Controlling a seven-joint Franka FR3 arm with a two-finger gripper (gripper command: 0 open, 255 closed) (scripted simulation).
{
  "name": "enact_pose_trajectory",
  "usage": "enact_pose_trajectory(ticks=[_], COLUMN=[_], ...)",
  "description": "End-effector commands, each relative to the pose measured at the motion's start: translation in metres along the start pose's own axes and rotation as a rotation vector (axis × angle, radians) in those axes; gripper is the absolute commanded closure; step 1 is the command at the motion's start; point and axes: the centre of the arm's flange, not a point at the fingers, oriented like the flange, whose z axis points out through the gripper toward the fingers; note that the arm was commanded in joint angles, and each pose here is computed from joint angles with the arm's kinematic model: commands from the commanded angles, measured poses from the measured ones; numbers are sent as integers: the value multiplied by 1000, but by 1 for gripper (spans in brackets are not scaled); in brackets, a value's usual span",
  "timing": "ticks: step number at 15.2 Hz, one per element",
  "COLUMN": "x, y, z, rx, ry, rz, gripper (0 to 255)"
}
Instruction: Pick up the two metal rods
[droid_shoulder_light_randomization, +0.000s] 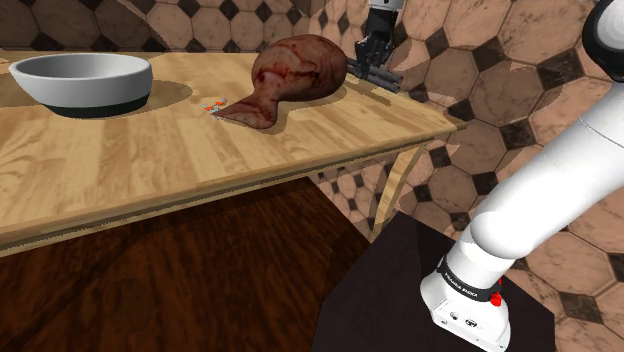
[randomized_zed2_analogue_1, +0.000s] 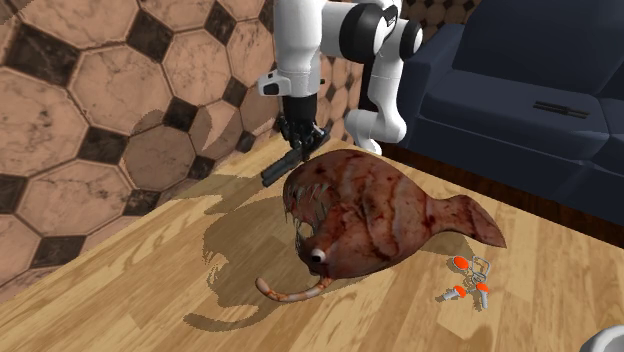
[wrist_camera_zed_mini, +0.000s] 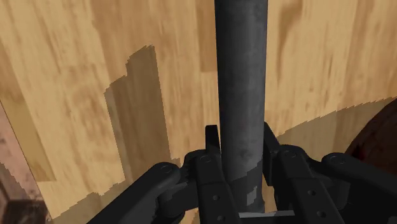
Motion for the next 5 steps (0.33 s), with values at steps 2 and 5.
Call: enact_pose_trajectory(ticks=[2, 5], x=[1, 1], y=[0, 0], z=[-15, -21], rx=[0, 0], ry=[0, 0], rz=[0, 0], gripper=[255, 255])
